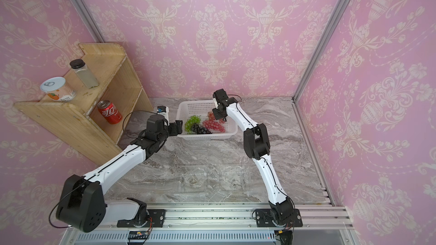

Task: Pack grapes into containers
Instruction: Pick up the grape from the basket.

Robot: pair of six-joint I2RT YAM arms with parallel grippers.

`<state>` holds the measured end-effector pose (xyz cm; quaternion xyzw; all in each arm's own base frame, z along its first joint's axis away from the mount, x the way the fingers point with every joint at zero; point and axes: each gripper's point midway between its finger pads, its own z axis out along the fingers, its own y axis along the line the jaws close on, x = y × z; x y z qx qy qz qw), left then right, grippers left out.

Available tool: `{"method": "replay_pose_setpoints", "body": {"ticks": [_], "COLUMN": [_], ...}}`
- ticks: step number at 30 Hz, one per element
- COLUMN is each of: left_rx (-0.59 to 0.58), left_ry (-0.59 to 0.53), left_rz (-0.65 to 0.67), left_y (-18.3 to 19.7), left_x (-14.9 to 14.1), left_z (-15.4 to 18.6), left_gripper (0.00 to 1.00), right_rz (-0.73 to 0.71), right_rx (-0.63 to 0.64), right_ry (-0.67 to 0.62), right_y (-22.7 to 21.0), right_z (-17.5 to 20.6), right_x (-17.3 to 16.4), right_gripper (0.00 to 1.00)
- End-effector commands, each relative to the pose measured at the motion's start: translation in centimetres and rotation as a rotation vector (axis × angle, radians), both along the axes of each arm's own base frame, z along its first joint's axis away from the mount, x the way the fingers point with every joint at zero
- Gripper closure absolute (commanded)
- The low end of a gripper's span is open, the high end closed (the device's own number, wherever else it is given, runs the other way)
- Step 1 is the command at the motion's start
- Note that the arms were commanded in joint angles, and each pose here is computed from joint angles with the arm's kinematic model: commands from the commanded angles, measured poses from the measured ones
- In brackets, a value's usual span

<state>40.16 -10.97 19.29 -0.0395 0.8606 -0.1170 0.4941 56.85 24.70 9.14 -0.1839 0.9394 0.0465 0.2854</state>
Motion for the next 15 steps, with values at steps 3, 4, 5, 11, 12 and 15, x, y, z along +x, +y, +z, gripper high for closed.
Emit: {"method": "replay_pose_setpoints", "body": {"ticks": [3, 4, 5, 11, 12, 15], "left_rx": [-0.026, -0.030, -0.033, -0.023, -0.014, 0.010], "left_ry": [-0.018, -0.023, -0.027, -0.015, -0.009, 0.002], "left_rz": [-0.013, -0.011, -0.010, -0.001, 0.012, 0.057], "left_y": [-0.4, -0.4, -0.4, -0.2, 0.0, 0.9], "left_x": [-0.6, -0.6, -0.7, -0.5, -0.5, -0.4], "left_z": [1.3, 1.6, 1.7, 2.4, 2.5, 3.0], "left_gripper": [0.15, 0.15, 0.15, 0.15, 0.15, 0.15], "right_rz": [0.020, 0.025, 0.035, 0.081, 0.089, 0.124], "right_rx": [0.110, 0.122, 0.132, 0.174, 0.178, 0.177], "right_ry": [-0.201, -0.206, -0.212, -0.227, -0.227, -0.224], "right_y": [0.6, 0.6, 0.7, 0.8, 0.8, 1.1], "right_z": [12.3, 13.3, 14.2, 18.1, 18.6, 19.5], "right_x": [-0.5, -0.9, -1.4, -5.1, -6.1, -9.5], "right_gripper": [1.00, 1.00, 1.00, 1.00, 1.00, 1.00]}}
